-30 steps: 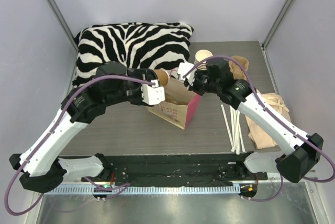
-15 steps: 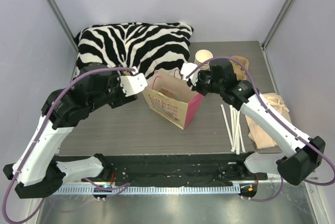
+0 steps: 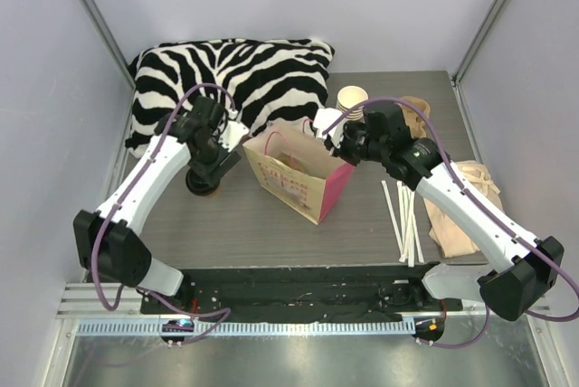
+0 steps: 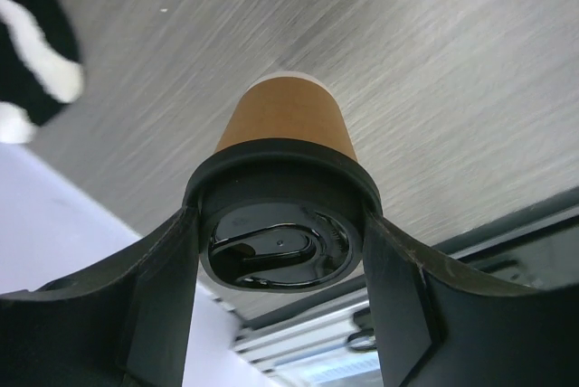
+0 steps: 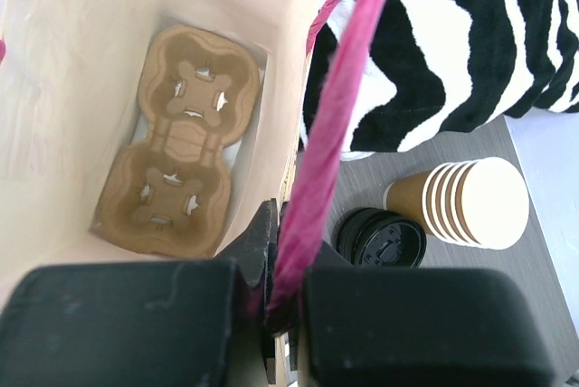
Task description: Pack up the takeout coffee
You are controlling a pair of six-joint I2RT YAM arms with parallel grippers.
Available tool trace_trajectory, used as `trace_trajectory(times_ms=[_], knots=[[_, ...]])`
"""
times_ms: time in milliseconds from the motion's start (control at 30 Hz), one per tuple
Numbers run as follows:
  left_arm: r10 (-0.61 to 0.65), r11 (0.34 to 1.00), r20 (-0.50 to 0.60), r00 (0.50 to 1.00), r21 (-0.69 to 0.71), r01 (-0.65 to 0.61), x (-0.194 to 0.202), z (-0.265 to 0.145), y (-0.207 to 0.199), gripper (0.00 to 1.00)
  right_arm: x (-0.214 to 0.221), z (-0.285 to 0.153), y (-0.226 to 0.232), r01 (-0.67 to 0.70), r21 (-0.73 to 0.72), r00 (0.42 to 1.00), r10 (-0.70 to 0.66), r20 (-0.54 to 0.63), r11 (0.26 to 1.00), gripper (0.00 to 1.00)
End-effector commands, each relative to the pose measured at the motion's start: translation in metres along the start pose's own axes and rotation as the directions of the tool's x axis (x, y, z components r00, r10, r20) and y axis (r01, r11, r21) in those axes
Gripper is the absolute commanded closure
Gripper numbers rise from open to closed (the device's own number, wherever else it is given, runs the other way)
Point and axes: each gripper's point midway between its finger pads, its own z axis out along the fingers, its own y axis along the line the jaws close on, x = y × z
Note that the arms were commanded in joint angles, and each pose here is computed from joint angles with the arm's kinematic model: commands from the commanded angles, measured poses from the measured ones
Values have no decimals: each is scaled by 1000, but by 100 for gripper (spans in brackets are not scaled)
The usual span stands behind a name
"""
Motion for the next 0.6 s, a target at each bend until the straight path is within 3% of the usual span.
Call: trace_trajectory(times_ms=[0, 433, 567], knots=[[-154, 988, 71, 985, -8, 155, -23, 25, 4, 85, -14, -11, -13, -9, 49, 1000, 8, 21, 999, 99], [-160, 987, -8, 987, -14, 159, -18, 78, 5, 78, -14, -12, -13, -15, 47, 1000, 14, 18, 999, 99], [-159, 987, -14, 987, -16, 159, -16, 80, 7, 63, -14, -14, -12, -18, 50, 1000, 17, 19, 999, 99]])
